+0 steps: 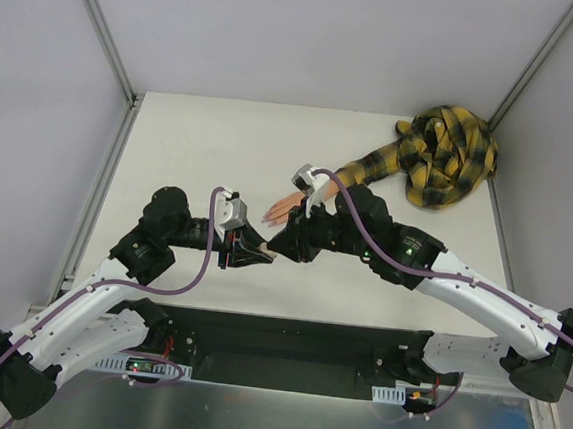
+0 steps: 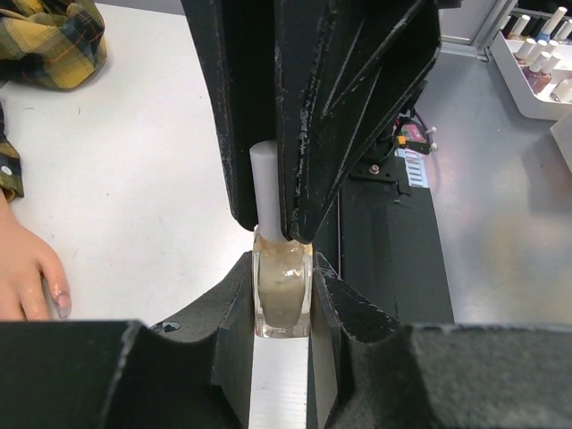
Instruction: Paint the nails
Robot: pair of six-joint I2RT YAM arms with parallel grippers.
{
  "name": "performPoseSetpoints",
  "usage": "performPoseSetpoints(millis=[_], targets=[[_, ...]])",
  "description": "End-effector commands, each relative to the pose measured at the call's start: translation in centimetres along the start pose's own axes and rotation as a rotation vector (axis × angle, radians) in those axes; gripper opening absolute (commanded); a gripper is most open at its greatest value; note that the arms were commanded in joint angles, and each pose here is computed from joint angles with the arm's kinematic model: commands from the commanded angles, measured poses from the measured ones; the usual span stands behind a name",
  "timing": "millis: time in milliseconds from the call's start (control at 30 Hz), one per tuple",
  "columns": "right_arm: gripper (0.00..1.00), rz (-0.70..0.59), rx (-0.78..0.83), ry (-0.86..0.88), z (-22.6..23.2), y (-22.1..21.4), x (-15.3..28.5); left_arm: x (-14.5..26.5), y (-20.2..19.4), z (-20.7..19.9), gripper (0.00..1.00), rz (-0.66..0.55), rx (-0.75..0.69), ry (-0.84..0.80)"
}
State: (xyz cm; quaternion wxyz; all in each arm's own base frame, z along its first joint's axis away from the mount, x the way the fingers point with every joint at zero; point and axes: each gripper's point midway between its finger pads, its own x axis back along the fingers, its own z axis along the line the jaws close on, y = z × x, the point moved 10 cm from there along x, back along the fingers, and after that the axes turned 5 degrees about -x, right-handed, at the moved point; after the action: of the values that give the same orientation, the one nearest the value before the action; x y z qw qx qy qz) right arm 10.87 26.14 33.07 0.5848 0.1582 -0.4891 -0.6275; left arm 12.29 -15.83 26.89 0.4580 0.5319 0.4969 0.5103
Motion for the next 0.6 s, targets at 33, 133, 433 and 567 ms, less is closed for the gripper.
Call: performPoseSetpoints(millis=[33, 133, 433, 567], targets=[[0.13, -0.042, 0.021, 0.017, 0.9, 1.2, 0.9, 0.0, 1.6, 0.2, 0.00, -0.044, -0.065, 0.010], [0.01, -0.058, 0.022, -0.016, 0.9, 1.4, 1.3, -0.1, 1.5, 0.4, 0.00, -0.035, -0.067, 0.033], [0.01, -0.129, 0.007, -0.063, 0.9, 1.7, 2.4, -0.1, 1.3, 0.6, 0.00, -0.024, -0.058, 0.042], [0.00, -0.129, 0.006, -0.049, 1.1, 1.8, 2.3, -0.1, 1.3, 0.6, 0.00, -0.023, -0.059, 0.040]])
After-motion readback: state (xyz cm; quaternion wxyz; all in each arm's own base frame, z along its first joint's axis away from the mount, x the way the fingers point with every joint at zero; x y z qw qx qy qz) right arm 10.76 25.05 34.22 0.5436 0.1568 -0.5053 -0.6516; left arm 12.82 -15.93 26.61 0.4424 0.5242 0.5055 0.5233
